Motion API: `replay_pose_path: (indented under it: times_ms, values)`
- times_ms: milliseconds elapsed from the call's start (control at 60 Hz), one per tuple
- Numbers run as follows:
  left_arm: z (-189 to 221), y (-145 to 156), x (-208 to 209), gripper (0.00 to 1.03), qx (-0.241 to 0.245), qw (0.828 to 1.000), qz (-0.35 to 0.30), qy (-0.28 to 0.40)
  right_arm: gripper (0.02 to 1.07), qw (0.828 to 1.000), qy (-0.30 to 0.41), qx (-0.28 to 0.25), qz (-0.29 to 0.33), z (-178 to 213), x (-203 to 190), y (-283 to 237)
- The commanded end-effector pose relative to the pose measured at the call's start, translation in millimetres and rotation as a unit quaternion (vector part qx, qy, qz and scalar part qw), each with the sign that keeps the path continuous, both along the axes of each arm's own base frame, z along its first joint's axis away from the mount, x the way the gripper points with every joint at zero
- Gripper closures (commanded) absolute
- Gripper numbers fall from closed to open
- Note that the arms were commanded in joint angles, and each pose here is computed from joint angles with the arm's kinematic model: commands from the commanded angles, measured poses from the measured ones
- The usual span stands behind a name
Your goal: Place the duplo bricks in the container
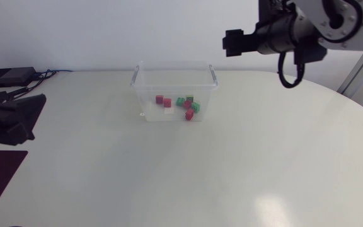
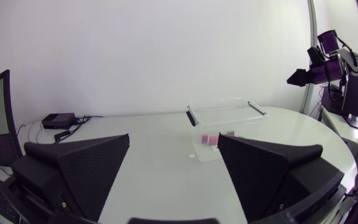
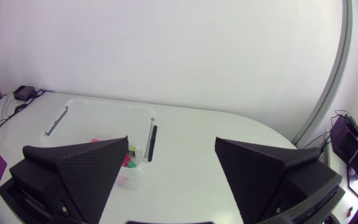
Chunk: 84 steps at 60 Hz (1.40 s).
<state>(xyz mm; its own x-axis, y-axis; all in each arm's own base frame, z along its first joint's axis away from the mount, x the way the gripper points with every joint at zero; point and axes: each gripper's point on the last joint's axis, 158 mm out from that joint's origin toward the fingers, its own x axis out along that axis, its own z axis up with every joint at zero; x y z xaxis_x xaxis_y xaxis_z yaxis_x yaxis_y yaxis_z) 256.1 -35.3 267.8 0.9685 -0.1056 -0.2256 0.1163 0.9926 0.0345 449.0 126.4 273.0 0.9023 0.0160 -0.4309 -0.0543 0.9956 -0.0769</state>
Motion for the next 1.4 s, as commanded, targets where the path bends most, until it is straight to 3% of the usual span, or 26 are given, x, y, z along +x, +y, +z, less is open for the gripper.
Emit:
replay_pose_path:
  times_ms: [0, 583, 1017, 1383]
  values:
    - [-14.5, 7.6, -4.8, 0.04, 0.015, 1.0, 0.01, 0.004, 0.06, 1.0, -0.013, -0.015, -0.008, 2.7, -15.5, -18.1]
    - [-27.4, 36.6, -19.1, 0.04, 0.043, 0.997, 0.059, -0.023, 0.06, 0.994, -0.083, -0.034, -0.069, -4.1, -111.9, -108.0]
    - [-54.7, 44.2, -18.8, 0.04, 0.043, 0.996, 0.075, -0.036, 0.06, 0.984, -0.141, -0.059, -0.088, -21.4, -168.1, -140.6]
    - [-78.8, 39.6, -10.8, 0.04, 0.017, 0.996, 0.066, -0.055, 0.06, 0.984, -0.162, -0.017, -0.065, -60.8, -184.3, -138.7]
